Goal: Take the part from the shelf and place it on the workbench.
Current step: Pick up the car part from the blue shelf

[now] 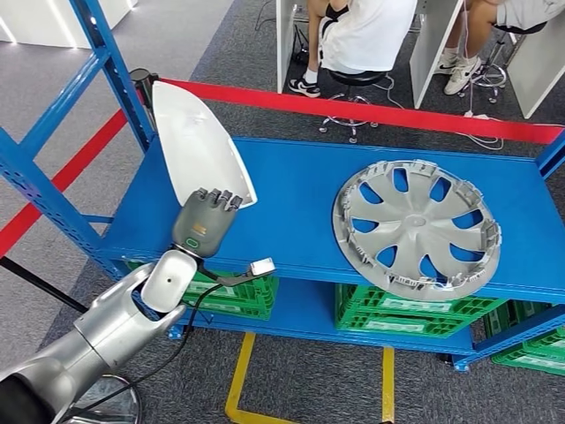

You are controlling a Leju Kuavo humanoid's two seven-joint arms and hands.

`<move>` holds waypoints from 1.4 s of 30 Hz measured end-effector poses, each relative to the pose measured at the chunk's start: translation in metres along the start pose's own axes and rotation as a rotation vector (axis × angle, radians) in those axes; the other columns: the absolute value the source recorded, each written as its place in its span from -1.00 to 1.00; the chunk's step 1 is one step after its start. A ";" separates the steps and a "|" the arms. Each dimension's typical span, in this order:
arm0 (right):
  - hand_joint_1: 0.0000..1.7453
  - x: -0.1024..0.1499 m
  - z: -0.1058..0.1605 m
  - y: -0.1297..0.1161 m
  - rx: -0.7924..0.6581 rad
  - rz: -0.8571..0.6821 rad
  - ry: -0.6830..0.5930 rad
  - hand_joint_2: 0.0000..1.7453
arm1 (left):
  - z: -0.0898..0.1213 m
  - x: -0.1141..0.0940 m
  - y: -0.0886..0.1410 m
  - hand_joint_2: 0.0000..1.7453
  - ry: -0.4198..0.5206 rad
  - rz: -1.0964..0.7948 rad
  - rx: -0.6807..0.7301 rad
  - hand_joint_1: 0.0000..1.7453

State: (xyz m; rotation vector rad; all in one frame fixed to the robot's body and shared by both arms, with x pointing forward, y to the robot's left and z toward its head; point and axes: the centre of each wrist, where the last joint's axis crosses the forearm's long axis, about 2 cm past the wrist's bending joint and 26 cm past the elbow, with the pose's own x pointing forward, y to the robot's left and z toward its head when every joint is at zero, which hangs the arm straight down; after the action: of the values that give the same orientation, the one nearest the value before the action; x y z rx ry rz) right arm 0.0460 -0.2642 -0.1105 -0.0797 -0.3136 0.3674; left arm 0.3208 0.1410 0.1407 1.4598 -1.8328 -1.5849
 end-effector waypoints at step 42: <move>-1.00 0.009 -0.001 0.003 -0.006 -0.015 -0.029 -1.00 | -0.002 0.022 0.028 1.00 -0.149 0.002 0.086 1.00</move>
State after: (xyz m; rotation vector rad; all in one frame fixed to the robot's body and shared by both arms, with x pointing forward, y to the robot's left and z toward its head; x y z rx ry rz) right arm 0.0532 -0.2585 -0.1092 -0.0784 -0.3435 0.3527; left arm 0.2994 0.1178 0.1570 1.4092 -2.0065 -1.6735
